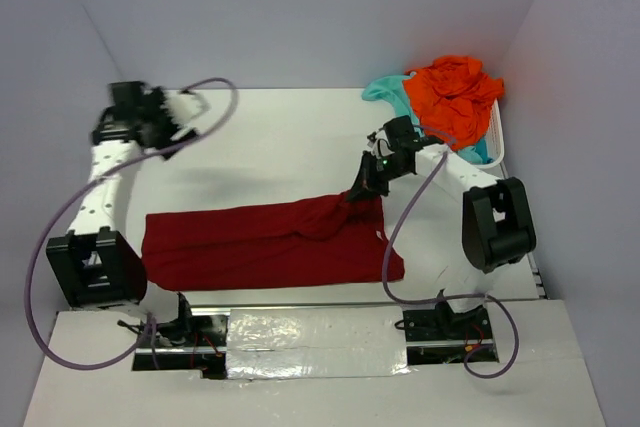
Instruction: Fold and stack the t-shirts
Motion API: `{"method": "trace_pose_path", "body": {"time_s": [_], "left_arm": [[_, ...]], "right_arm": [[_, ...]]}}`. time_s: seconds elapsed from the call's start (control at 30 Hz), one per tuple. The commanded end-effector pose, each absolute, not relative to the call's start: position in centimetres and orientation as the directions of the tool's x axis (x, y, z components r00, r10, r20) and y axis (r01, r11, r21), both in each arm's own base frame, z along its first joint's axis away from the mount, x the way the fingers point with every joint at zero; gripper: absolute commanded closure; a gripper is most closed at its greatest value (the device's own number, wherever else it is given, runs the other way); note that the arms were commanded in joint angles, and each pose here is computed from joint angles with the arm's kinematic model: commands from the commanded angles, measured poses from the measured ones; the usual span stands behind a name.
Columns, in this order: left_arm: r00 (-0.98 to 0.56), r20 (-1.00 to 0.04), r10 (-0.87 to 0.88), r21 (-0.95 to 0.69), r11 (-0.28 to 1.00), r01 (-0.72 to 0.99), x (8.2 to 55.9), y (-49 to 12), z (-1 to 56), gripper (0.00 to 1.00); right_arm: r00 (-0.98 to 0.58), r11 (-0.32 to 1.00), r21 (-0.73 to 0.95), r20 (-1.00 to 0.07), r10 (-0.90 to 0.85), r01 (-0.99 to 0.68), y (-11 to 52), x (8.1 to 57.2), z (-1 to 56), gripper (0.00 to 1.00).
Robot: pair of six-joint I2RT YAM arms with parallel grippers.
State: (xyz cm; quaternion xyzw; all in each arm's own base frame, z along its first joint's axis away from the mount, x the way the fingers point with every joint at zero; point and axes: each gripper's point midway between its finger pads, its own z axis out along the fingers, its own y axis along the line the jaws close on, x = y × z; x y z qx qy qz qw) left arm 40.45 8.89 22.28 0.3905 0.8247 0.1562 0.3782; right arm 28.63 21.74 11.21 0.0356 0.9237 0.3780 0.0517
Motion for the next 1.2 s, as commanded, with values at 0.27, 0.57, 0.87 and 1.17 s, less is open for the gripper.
{"method": "trace_pose_path", "body": {"time_s": [0.27,0.57,0.87,1.17], "left_arm": [[0.047,-0.584,0.811,0.247,0.122,0.961,31.4,-24.5,15.1,0.71],[0.191,-0.589,0.785,0.194,-0.092,0.977,26.4,-31.8,10.0,0.45],[0.272,-0.494,0.826,0.246,-0.167,0.955,26.3,-31.9,5.0,0.39],[0.236,-0.481,0.844,0.34,-0.069,0.938,29.0,-32.6,4.1,0.49]], "right_arm": [[-0.975,0.621,0.778,-0.054,0.216,0.095,22.9,36.4,8.8,1.0],[-0.97,0.604,0.786,-0.023,0.242,0.132,22.7,37.9,7.1,1.0],[-0.971,0.6,0.792,-0.036,0.235,0.116,22.7,38.1,7.2,1.0],[-0.973,0.596,0.795,-0.03,0.229,0.116,22.7,37.6,6.9,1.0]]}}
